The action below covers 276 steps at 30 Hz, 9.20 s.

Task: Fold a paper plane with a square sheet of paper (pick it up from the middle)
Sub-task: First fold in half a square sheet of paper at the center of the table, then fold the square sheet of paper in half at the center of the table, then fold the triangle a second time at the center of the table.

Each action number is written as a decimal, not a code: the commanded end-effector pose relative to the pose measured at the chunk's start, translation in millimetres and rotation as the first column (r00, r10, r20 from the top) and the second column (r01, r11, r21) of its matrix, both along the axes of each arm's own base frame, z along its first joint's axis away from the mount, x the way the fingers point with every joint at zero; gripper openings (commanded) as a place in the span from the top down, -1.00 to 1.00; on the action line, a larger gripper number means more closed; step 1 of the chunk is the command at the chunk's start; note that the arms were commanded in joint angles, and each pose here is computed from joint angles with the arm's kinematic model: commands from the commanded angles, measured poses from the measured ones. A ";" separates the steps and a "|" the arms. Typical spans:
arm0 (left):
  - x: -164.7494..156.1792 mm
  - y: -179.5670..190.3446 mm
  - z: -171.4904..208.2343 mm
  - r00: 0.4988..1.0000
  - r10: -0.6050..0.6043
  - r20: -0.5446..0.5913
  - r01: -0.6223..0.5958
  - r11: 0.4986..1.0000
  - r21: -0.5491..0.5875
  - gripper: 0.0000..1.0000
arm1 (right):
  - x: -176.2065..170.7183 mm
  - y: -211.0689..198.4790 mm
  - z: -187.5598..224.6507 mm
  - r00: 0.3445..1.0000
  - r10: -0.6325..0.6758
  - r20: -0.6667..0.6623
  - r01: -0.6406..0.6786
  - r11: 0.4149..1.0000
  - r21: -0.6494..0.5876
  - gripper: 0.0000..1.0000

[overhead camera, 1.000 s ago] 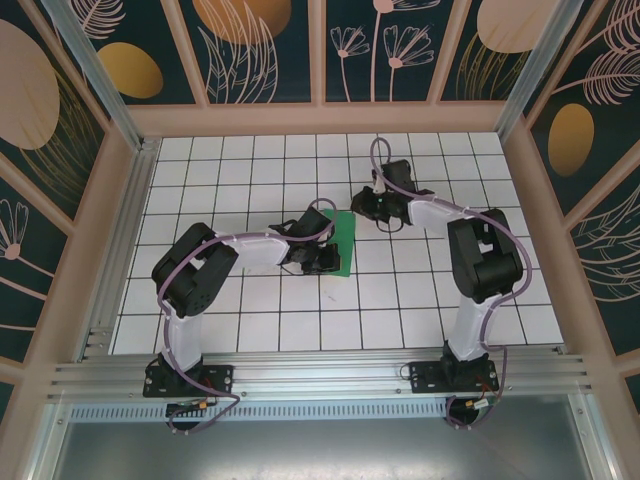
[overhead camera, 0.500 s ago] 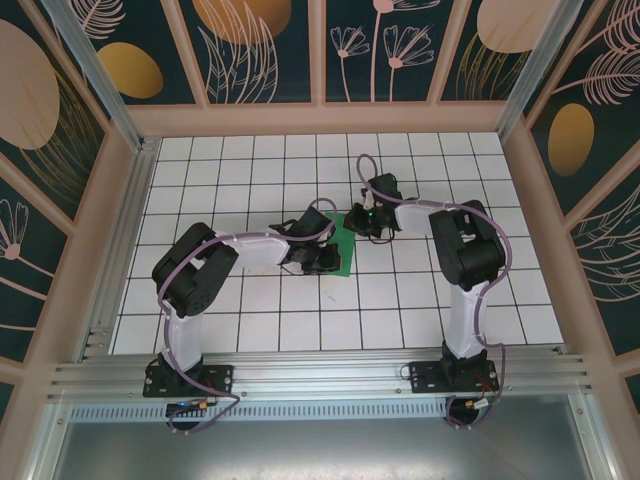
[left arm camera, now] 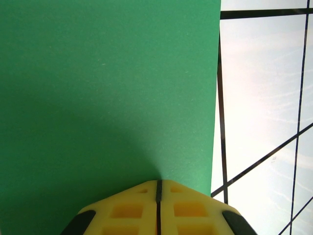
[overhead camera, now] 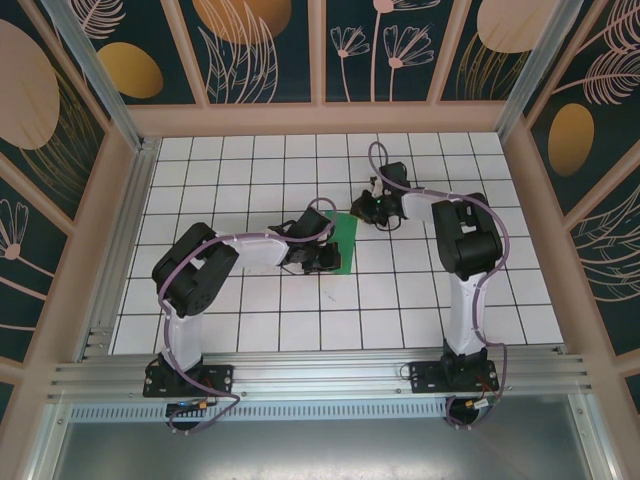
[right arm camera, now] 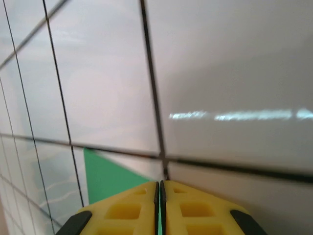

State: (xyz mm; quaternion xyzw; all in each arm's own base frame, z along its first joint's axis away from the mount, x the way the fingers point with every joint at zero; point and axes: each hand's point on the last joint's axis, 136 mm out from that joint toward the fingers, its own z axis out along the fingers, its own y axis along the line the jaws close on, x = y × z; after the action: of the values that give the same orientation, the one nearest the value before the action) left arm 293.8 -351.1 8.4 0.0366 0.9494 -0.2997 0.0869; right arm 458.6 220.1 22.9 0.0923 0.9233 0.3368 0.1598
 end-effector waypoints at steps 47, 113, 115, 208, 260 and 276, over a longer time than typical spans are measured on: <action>117.1 67.2 76.5 0.912 0.362 0.193 -0.364 0.931 -0.022 0.20 | -33.3 41.7 4.1 0.993 0.122 0.004 -0.120 0.980 -0.156 0.38; 151.0 -13.1 -52.2 0.984 0.173 0.041 -0.177 0.979 0.103 0.91 | -136.8 33.5 -3.5 0.983 0.145 -0.112 -0.138 0.988 0.067 1.00; 151.2 -11.7 -54.3 0.983 0.178 0.038 -0.181 0.978 0.106 0.91 | -146.7 31.3 -5.0 0.980 0.153 -0.130 -0.146 0.988 0.058 1.00; 56.2 45.1 -103.9 0.987 0.129 -0.098 -0.111 0.979 0.170 0.87 | -245.9 6.0 -22.2 0.922 0.255 -0.292 -0.248 0.967 0.062 0.98; 86.5 167.6 67.9 0.842 0.503 0.196 -0.508 0.861 -0.028 -0.41 | -175.3 95.4 16.4 0.965 0.160 -0.208 -0.198 0.965 -0.174 -0.04; 51.6 162.3 65.7 0.897 0.416 0.148 -0.410 0.909 -0.070 -0.82 | -123.3 75.5 38.8 0.993 0.095 -0.065 -0.107 0.970 -0.219 -0.02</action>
State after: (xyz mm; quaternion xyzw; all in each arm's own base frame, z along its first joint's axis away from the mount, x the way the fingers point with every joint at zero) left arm 353.2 -183.1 68.5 -0.1629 0.9228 -0.2611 0.2318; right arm 319.7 283.0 45.9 0.0521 0.9710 0.2083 0.1054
